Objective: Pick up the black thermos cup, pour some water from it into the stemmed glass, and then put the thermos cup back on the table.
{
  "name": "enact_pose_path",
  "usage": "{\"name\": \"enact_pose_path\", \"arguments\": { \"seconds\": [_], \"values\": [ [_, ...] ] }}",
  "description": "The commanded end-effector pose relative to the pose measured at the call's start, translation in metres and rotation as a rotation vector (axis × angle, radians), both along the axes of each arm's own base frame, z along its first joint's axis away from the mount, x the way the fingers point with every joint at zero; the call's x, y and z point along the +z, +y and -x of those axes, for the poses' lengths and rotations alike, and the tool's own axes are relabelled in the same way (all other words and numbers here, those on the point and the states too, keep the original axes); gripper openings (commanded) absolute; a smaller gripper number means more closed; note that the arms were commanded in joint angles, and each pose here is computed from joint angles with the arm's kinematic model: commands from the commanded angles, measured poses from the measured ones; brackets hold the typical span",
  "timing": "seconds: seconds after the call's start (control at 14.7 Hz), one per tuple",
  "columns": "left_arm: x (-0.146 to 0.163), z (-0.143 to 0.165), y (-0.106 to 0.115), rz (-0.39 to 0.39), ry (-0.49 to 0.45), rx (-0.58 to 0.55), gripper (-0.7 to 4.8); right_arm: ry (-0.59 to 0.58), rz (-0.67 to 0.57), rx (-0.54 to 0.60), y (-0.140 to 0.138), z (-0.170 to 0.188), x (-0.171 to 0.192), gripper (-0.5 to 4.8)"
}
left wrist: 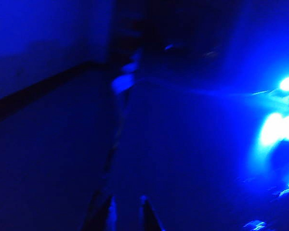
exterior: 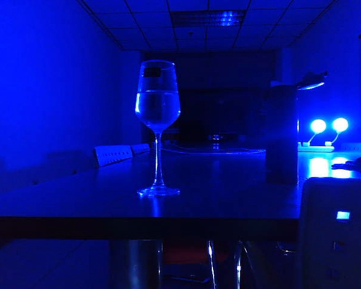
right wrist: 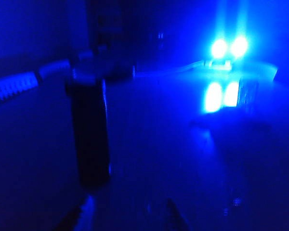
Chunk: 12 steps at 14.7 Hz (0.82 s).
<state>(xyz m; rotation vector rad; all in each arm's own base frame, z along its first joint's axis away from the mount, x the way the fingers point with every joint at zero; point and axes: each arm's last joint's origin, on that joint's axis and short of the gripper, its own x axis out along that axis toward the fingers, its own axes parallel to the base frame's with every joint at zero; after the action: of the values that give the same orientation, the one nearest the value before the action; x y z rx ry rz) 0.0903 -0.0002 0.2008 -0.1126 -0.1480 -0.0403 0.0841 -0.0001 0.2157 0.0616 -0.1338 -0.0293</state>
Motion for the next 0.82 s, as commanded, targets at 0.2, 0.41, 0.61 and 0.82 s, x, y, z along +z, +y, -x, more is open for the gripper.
{"name": "enact_pose_path", "arguments": {
  "seconds": [0.2, 0.41, 0.61, 0.82],
  "values": [
    [0.045, 0.018, -0.002, 0.021, -0.058, -0.054, 3.77, -0.047, 0.063, 0.132, 0.004, 0.021, 0.043, 3.07],
    [0.066, 0.026, -0.003, 0.011, -0.089, -0.111, 4.37, -0.106, 0.110, 0.123, 0.003, 0.038, 0.075, 3.69],
    [0.092, 0.012, -0.006, 0.011, -0.027, -0.222, 4.37, -0.117, 0.115, 0.171, 0.005, 0.037, 0.110, 3.70],
    [0.126, -0.017, -0.008, 0.013, 0.034, -0.293, 4.37, -0.106, 0.112, 0.189, 0.006, 0.020, 0.139, 3.76]
  ]
}}
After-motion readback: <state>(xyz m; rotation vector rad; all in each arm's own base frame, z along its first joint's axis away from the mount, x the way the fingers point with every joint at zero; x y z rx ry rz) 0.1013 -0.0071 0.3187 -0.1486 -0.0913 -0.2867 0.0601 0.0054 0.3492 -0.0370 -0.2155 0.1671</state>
